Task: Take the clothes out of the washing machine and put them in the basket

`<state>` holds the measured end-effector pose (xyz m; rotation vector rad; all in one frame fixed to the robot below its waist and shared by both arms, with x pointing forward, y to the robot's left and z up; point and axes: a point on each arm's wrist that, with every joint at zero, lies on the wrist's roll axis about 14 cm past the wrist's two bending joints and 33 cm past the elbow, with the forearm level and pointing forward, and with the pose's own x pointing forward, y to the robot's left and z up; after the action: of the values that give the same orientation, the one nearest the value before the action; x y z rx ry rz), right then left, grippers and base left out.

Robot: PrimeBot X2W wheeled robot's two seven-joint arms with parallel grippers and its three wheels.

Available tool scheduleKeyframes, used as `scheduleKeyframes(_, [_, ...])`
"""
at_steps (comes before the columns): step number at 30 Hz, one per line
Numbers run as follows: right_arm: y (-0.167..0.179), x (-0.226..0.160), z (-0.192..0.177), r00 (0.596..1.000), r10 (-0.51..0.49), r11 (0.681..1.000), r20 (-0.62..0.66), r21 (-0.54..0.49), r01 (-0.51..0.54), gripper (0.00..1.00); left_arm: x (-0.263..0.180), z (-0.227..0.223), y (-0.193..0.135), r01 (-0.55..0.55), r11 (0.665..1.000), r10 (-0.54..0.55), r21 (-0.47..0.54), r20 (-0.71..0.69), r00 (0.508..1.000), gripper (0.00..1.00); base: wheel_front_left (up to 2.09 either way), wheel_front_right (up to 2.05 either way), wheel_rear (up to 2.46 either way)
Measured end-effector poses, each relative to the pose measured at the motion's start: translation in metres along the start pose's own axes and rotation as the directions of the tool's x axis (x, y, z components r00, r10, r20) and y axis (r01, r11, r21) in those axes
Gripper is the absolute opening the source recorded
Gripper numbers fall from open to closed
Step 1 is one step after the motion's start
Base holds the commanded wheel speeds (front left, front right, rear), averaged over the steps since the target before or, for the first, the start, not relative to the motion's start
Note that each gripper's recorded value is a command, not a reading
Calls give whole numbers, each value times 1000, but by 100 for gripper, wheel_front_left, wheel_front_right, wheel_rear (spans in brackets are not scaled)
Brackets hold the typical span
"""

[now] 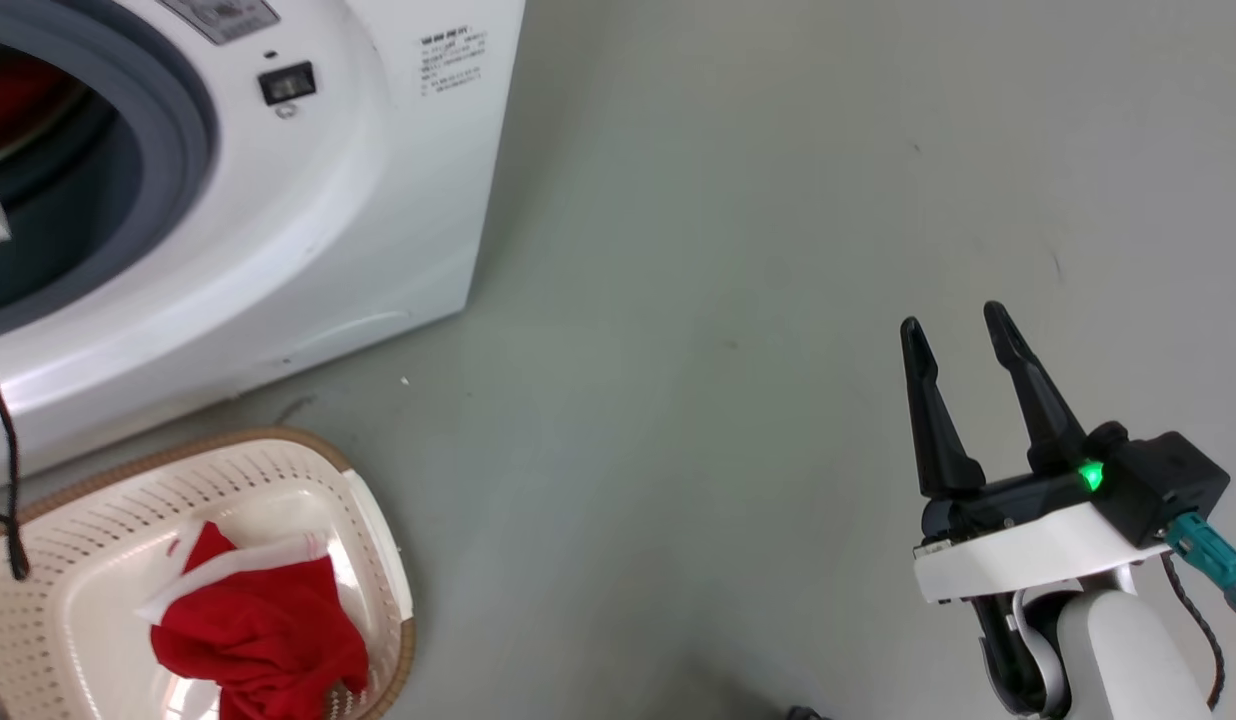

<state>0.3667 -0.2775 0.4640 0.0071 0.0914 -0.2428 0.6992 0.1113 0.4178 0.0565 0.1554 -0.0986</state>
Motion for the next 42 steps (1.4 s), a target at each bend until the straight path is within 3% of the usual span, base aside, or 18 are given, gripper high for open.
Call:
scheduleKeyframes(28, [39, -48, 78, 971, 141, 986, 193, 60, -155, 100, -207, 107, 17, 66, 998, -58, -24, 246, 968, 0, 0, 0, 0])
scheduleKeyframes(42, [74, -55, 89, 943, 254, 961, 215, 57, -271, 100, -311, 92, 27, 14, 995, 6, -97, 201, 980, 0, 0, 0, 0])
